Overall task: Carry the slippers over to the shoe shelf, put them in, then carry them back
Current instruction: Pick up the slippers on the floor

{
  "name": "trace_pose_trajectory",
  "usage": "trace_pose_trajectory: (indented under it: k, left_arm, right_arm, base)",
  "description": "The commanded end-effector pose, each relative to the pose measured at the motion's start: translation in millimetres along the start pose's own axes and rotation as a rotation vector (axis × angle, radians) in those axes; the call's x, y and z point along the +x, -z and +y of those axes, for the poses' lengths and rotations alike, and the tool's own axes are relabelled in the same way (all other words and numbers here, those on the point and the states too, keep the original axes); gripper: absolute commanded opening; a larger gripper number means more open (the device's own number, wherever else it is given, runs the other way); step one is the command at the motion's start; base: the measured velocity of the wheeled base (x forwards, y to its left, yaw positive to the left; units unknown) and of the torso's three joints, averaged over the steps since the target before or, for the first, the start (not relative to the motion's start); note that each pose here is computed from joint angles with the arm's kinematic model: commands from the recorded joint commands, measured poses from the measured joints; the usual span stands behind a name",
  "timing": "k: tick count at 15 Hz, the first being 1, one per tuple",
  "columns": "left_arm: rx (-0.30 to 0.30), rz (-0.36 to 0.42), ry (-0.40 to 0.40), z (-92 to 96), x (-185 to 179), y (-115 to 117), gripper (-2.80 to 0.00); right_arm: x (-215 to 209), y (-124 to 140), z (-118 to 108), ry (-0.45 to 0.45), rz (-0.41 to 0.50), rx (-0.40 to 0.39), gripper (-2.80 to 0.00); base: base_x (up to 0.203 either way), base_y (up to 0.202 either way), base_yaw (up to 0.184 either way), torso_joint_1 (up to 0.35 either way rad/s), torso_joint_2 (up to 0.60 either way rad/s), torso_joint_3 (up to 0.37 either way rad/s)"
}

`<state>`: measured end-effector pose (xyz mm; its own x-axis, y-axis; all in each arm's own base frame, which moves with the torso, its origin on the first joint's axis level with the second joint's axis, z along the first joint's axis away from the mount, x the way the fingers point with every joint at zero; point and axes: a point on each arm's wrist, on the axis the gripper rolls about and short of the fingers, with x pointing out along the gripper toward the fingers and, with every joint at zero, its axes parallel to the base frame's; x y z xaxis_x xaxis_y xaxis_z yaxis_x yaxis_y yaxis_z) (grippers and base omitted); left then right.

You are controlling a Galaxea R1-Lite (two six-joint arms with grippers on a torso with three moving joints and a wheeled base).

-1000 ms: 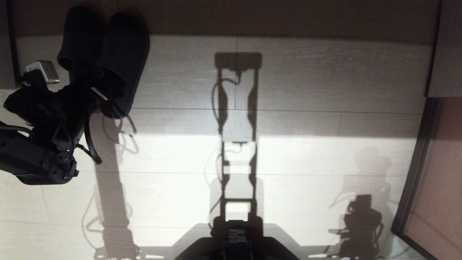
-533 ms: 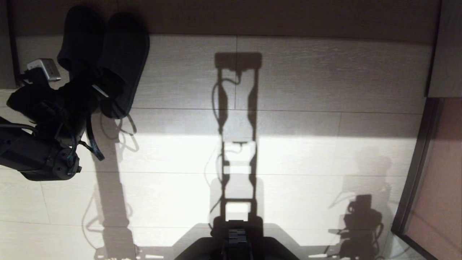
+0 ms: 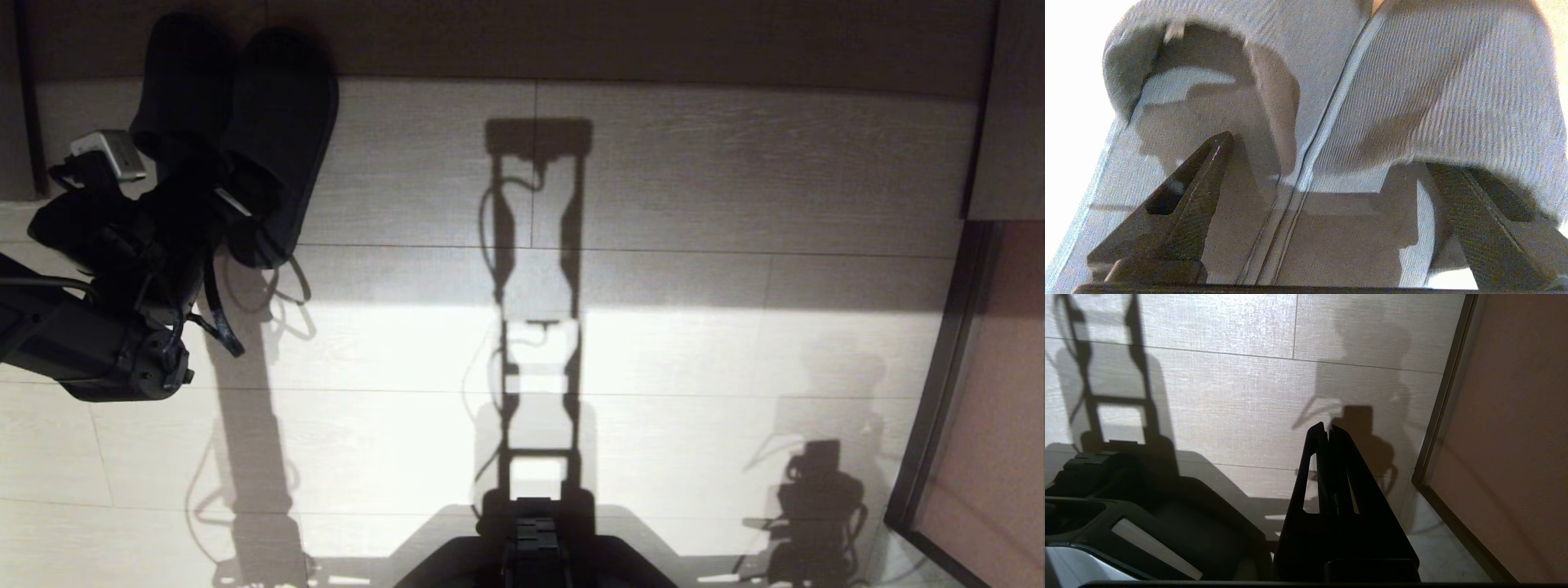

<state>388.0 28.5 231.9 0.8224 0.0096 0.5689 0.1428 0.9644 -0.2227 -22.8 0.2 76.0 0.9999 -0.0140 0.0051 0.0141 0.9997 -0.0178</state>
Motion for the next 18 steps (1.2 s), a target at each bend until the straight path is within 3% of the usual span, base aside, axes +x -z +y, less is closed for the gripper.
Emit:
trace_pose_trajectory:
  k: [1, 11, 12, 18]
  left_arm:
    - [-0.003, -0.02, 0.01, -0.6, 4.7, 1.6, 0.0]
    - [0.001, -0.053, 0.021, -5.3, 17.3, 10.8, 0.0]
    - [-0.003, -0.076, 0.009, -7.2, 20.8, 8.8, -2.8]
    - [-0.003, -0.088, -0.001, -10.2, 18.1, -1.3, -2.8]
  right_arm:
    - [0.2, 11.9, 0.2, 0.0, -0.001, -0.001, -2.8]
    - [0.2, 11.9, 0.2, 0.0, -0.001, -0.001, -2.8]
    - [0.2, 11.9, 0.2, 0.0, -0.001, -0.001, -2.8]
    - [0.2, 11.9, 0.2, 0.0, -0.001, -0.001, -2.8]
  base:
    - [0.0, 0.0, 0.0, 0.0, 0.0, 0.0]
    - [0.0, 0.0, 0.0, 0.0, 0.0, 0.0]
    - [0.0, 0.0, 0.0, 0.0, 0.0, 0.0]
    - [0.0, 0.0, 0.0, 0.0, 0.0, 0.0]
